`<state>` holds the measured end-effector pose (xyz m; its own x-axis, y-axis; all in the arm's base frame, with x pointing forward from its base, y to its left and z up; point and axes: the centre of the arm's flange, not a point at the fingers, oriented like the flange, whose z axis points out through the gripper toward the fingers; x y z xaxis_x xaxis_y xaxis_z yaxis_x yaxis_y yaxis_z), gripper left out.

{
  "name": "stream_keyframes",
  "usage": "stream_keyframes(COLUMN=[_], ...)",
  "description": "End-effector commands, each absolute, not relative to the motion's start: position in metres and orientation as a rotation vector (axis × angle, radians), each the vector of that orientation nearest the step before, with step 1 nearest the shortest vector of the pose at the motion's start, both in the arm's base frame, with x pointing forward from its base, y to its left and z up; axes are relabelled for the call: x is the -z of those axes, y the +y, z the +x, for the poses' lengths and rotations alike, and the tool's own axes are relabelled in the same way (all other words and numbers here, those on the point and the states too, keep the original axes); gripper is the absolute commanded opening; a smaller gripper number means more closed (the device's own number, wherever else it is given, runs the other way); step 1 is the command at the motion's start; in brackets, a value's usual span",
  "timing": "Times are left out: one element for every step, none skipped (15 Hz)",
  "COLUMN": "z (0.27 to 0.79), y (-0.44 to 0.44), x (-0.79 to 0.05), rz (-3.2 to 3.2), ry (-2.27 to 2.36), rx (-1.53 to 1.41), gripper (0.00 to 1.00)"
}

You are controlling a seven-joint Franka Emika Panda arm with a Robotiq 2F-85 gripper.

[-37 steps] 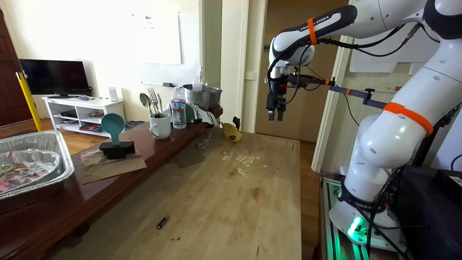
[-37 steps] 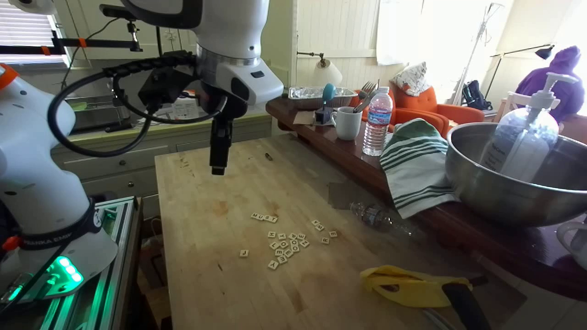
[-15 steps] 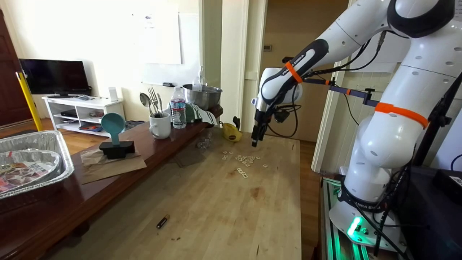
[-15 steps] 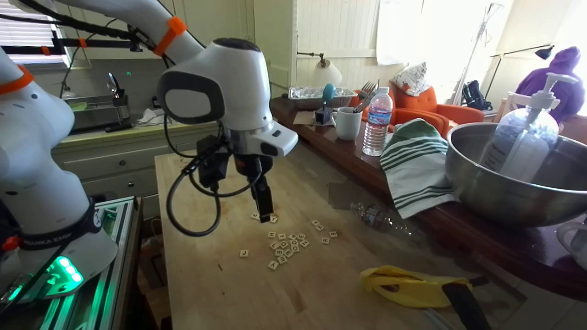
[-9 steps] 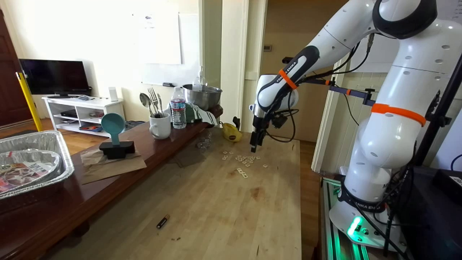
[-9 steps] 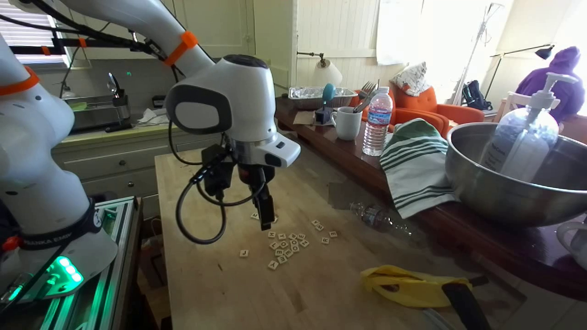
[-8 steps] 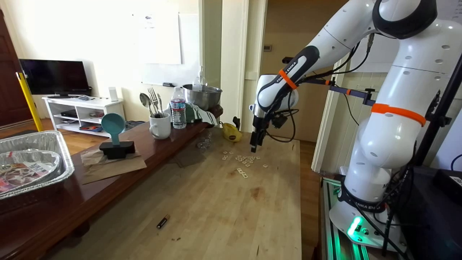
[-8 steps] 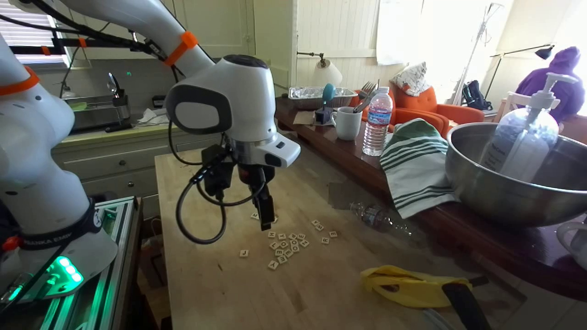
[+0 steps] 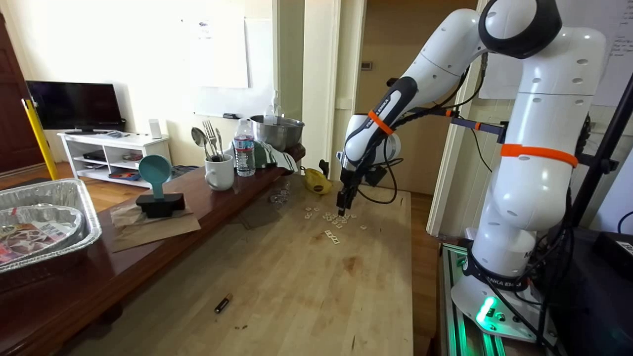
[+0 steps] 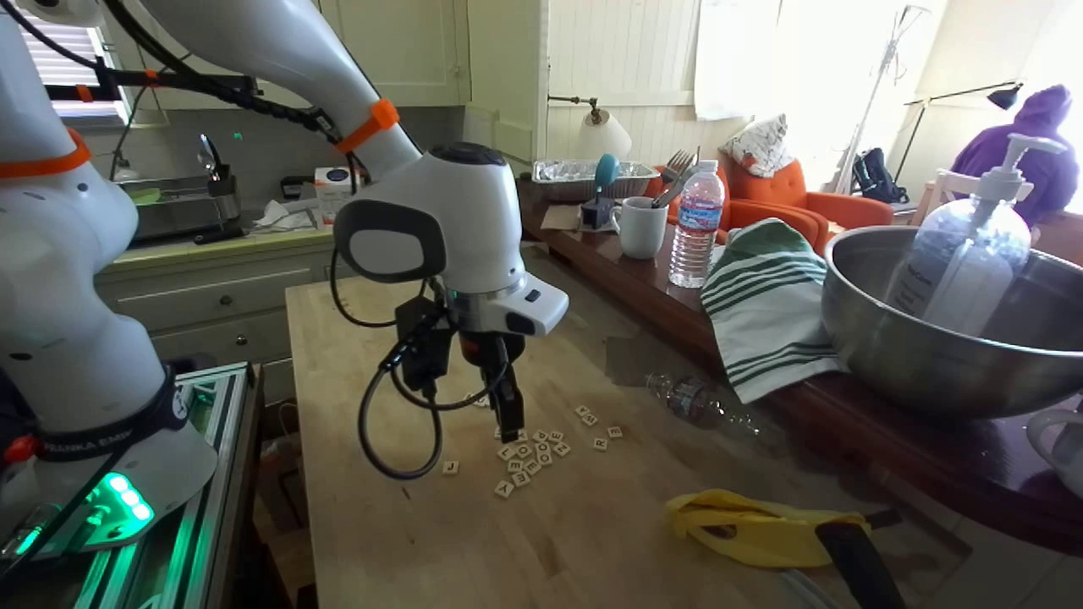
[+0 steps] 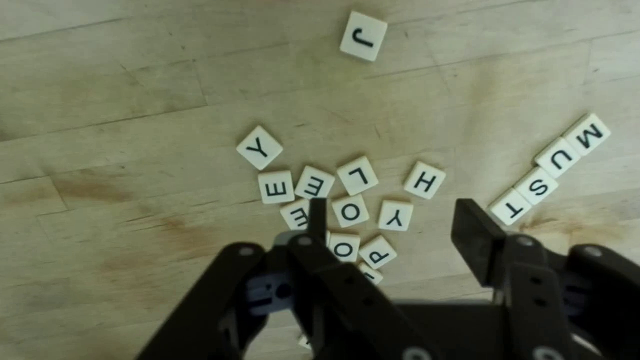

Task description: Add the tile letter y to the already spelt word

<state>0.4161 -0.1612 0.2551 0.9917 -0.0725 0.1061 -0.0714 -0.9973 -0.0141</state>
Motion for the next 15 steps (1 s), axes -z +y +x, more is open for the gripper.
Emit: stream_keyframes(z=[0.44, 0.443, 0.445, 0.446, 0.448, 0.45, 0.451, 0.451, 0.451, 0.452, 0.452, 0.453, 0.454, 0.455, 0.455], y=[-0.166, -0.164, -0.163, -0.161, -0.159, -0.159, -0.16, -0.16, -0.161, -0.162, -0.163, -0.164, -0.164, -0.164, -0.163], x=[-0.227, -0.224, -0.222, -0.221, -0.22, -0.217, -0.215, -0.213, -0.212, -0.21, -0.208, -0.206, -0.204, -0.204, -0.203], rz=[-3.118, -3.113, -3.111, -3.114, -3.118, -3.126, -3.128, -3.132, -3.132, -3.132, -3.133, -3.13, -3.129, -3.129, -3.127], ry=[0.125, 0.119, 0.111, 0.099, 0.09, 0.085, 0.085, 0.086, 0.082, 0.081, 0.082, 0.083, 0.08, 0.066, 0.05], rx=[0.18, 0.185, 0.186, 0.188, 0.19, 0.185, 0.175, 0.17, 0.166, 0.163, 0.161, 0.162, 0.161, 0.16, 0.157], gripper=[0.35, 0.28, 0.19, 0.13, 0.06, 0.01, 0.0, 0.0, 0.0, 0.0, 0.0, 0.0, 0.0, 0.0, 0.0])
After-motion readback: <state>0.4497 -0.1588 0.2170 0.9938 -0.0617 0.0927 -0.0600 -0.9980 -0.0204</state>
